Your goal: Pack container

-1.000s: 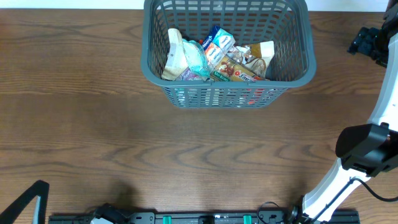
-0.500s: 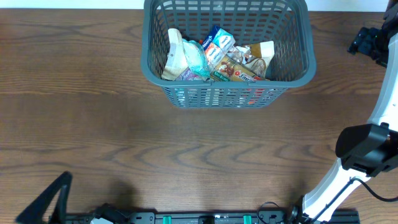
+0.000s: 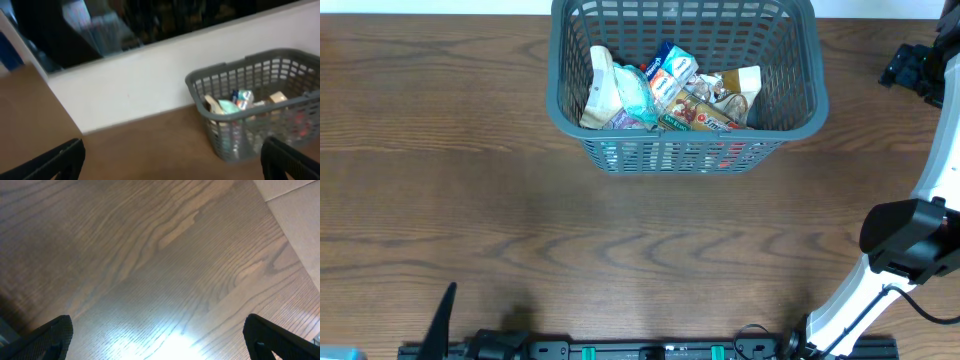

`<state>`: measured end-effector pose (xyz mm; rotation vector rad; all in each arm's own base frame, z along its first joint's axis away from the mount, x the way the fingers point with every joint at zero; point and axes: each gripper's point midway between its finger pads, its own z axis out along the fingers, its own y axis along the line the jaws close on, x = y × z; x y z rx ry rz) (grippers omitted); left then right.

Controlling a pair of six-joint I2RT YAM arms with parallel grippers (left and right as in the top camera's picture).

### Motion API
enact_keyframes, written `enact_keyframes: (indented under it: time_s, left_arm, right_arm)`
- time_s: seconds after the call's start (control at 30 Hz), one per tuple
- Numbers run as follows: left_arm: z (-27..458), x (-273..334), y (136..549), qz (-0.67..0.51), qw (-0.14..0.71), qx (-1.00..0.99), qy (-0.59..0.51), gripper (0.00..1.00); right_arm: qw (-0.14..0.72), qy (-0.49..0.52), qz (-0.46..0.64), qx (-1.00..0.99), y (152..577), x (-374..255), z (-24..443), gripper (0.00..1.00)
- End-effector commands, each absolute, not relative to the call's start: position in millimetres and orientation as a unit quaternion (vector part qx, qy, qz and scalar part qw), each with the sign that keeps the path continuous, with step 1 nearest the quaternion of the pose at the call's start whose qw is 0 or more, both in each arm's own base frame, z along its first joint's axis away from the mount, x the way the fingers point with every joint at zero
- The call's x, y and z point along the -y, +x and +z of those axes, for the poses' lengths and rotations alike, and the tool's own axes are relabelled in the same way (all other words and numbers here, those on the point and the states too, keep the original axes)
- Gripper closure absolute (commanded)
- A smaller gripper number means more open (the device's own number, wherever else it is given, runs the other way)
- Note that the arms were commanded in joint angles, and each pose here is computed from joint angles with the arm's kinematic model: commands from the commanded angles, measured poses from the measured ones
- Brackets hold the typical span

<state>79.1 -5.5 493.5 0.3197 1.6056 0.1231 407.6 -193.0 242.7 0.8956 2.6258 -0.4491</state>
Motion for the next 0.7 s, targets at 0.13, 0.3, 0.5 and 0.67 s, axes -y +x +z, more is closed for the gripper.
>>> enact_keyframes:
  time_s: [0.13,0.3,0.5,0.67]
  left_arm:
    - [456,19,121,0.077,0.701,-0.689,0.169,0.01]
    - [414,31,149,0.060,0.712,-0.674,0.187,0.01]
    - [352,36,171,0.050,0.705,-0.680,0.195,0.01]
    - [311,37,186,0.045,0.705,-0.679,0.197,0.01]
  right_arm:
    - [0.162,0.325,-0.162,-0.918,406,199,240,0.01]
    - [0.162,0.325,-0.162,-0.918,406,199,240,0.01]
    - [0.162,0.325,-0.162,-0.918,406,199,240,0.01]
    - [0.162,0.325,-0.162,-0.918,406,199,240,0.01]
